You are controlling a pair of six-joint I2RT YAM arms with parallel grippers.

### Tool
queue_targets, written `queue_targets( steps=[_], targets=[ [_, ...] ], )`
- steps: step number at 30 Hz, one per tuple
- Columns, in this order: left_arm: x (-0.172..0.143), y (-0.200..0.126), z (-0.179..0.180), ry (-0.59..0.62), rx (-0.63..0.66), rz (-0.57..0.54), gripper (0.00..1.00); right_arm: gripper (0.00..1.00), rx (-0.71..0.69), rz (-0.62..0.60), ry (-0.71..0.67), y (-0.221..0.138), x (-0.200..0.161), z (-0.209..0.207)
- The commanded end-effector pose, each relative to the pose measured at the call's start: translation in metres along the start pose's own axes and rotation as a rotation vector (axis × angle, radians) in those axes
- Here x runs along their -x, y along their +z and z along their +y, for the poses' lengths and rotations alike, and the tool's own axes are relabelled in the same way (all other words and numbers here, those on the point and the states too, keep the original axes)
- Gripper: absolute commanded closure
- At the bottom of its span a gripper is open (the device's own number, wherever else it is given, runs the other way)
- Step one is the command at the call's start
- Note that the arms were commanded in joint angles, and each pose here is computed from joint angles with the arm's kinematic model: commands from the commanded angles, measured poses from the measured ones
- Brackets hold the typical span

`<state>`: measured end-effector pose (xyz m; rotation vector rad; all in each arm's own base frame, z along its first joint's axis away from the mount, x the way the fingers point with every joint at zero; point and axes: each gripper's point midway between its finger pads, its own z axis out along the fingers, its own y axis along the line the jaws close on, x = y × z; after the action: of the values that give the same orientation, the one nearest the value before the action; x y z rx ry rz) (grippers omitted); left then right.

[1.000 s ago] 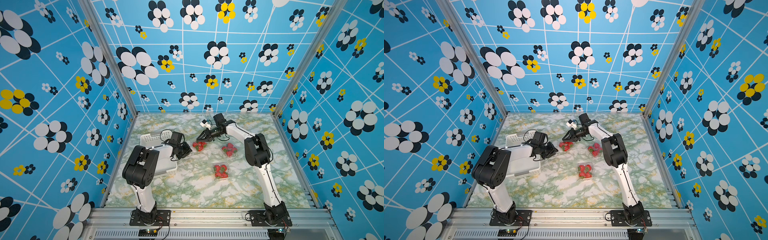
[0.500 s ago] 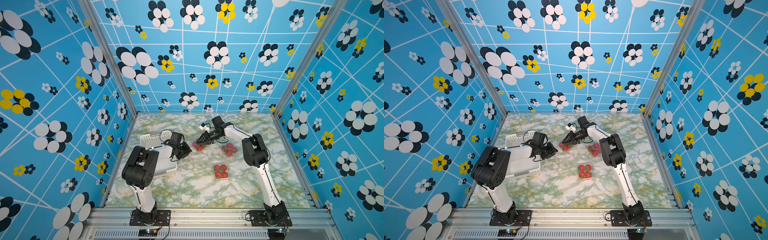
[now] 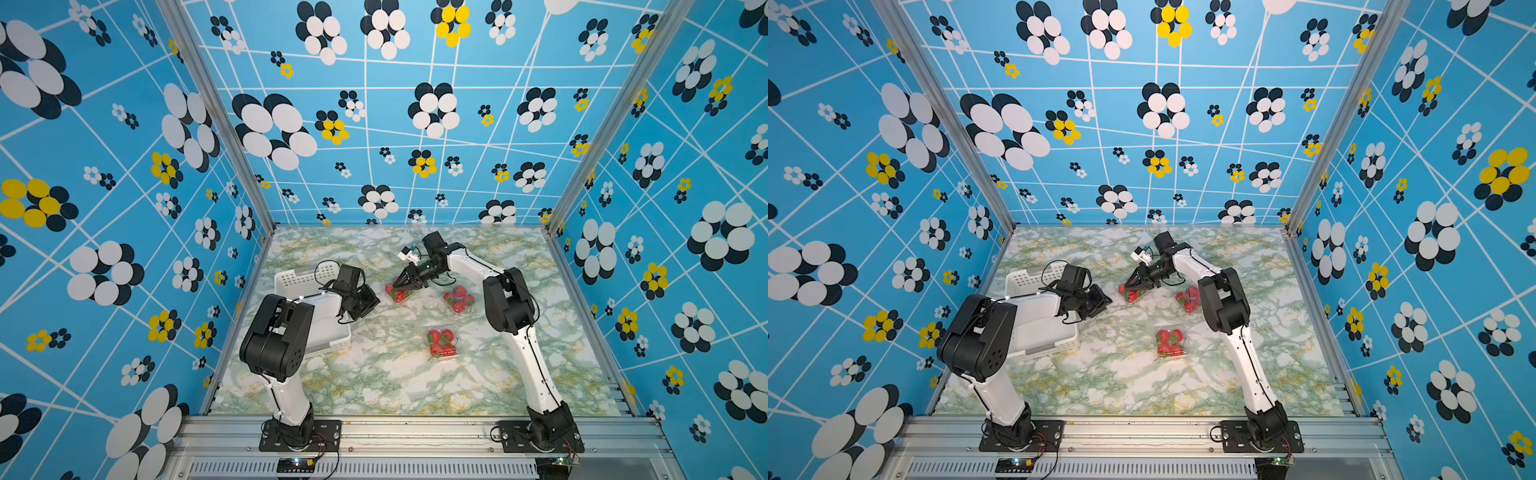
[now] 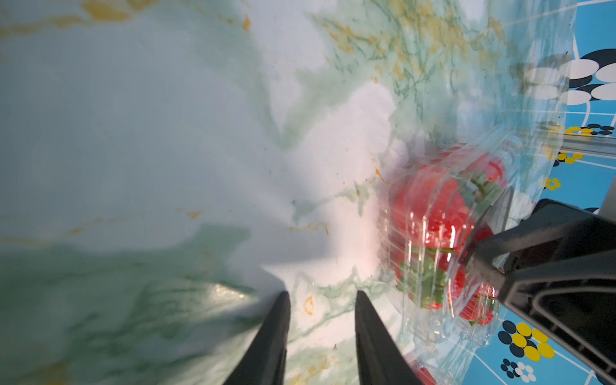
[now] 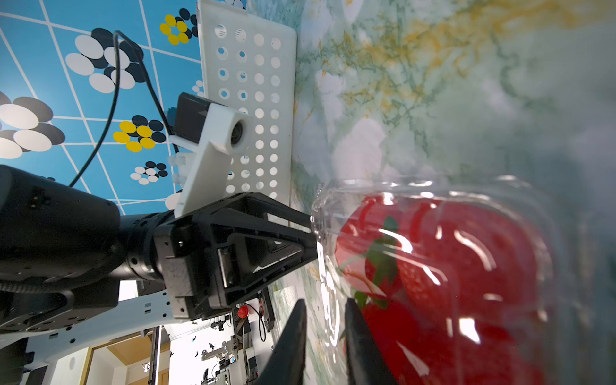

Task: Pack strawberries into containers
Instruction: Close the packing box at the center of the board.

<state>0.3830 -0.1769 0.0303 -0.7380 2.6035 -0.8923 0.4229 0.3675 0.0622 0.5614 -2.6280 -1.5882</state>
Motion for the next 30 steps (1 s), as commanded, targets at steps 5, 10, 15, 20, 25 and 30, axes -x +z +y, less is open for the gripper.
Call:
queue_targets(
  steps=[5, 10, 15, 20, 25, 30],
  targets=[
    [0.01, -0.012, -0.026, 0.027, -0.126, -0.054, 0.61, 0.77, -0.099, 0.032, 0.044, 0.009, -0.012, -0.027],
    [0.013, -0.005, -0.028, 0.018, -0.162, -0.058, 0.58, 0.77, -0.093, 0.031, 0.042, 0.01, -0.011, -0.026],
    [0.015, 0.003, -0.03, -0.003, -0.198, -0.064, 0.58, 0.77, -0.093, 0.031, 0.038, 0.008, -0.012, -0.024],
    [0.022, 0.008, -0.03, -0.024, -0.246, -0.088, 0.5, 0.77, -0.091, 0.031, 0.04, 0.008, -0.012, -0.024],
    [0.024, 0.013, -0.03, -0.035, -0.272, -0.096, 0.52, 0.77, -0.091, 0.033, 0.041, 0.008, -0.013, -0.024],
    [0.029, 0.009, -0.042, -0.033, -0.345, -0.125, 0.53, 0.77, -0.093, 0.032, 0.043, 0.009, -0.012, -0.025]
  ],
)
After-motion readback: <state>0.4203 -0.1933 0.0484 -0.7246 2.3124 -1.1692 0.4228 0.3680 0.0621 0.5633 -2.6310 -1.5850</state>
